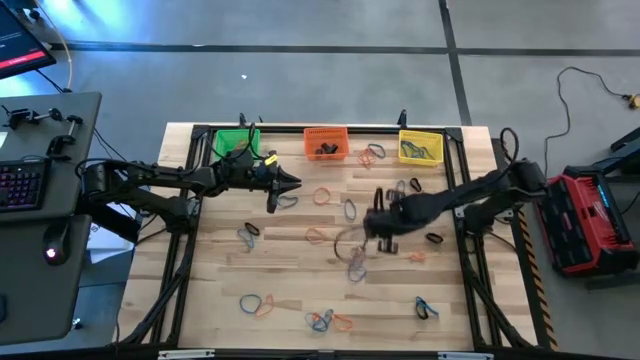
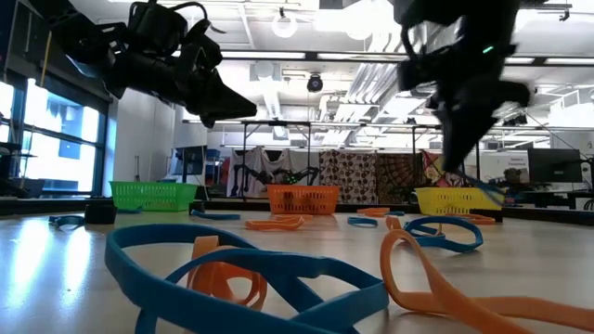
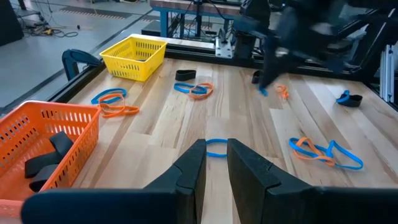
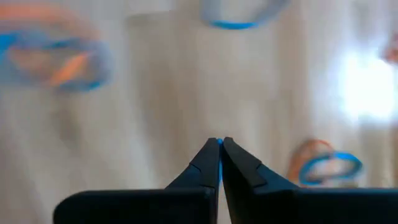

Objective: Sort rubber bands into baskets
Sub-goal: Put the blue rubber band into the yellow bin

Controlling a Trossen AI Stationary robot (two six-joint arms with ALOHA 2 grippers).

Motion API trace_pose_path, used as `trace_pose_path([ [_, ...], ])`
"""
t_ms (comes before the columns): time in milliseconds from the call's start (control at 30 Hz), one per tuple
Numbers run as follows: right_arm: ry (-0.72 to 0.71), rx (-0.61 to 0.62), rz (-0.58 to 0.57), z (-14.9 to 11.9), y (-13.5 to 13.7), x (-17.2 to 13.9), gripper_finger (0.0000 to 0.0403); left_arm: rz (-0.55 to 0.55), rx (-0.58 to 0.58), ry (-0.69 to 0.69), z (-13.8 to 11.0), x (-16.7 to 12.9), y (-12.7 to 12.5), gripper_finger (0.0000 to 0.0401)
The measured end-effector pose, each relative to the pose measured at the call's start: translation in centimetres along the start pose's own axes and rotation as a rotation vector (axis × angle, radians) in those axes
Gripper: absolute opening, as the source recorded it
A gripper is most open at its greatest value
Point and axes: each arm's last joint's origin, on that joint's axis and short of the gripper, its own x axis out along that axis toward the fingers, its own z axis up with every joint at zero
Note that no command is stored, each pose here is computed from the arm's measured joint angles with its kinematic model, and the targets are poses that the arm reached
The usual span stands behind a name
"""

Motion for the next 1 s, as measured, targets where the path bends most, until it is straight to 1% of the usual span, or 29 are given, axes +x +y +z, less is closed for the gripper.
trace_pose_path([
  [133, 0.021, 0.197, -0.097, 0.5, -3.7, 1.4, 0.0, 0.0, 0.0, -0.001, 0.0, 0.0, 0.0, 0.0058],
  [200, 0.008, 0.273, -0.152, 0.9, -5.6, 1.9, 0.0, 0.0, 0.0, -0.001, 0.0, 0.0, 0.0, 0.0058],
  [367, -0.08, 0.4, -0.248, 2.0, -10.6, 2.5, 0.0, 0.0, 0.001, -0.001, 0.0, 0.0, 0.0, 0.0058],
  [500, -0.138, 0.517, -0.354, 2.0, -15.0, 2.5, 0.0, 0.0, 0.0, -0.001, 0.0, 0.0, 0.0, 0.0058],
  [633, -0.126, 0.586, -0.497, 1.2, -18.7, 2.7, 0.0, 0.0, 0.0, -0.001, 0.0, 0.0, 0.0, 0.0058],
  [733, -0.127, 0.636, -0.56, 0.7, -20.8, 2.9, 0.0, 0.0, 0.001, -0.001, 0.0, 0.0, 0.0, 0.0058],
  [867, -0.14, 0.658, -0.646, 0.2, -23.0, 2.9, 0.0, 0.0, 0.008, -0.001, 0.0, 0.0, 0.0, 0.0058],
  [1000, -0.118, 0.713, -0.65, -0.9, -25.0, 3.1, 0.0, 0.0, 0.008, -0.001, 0.0, 0.0, 0.0, 0.0058],
])
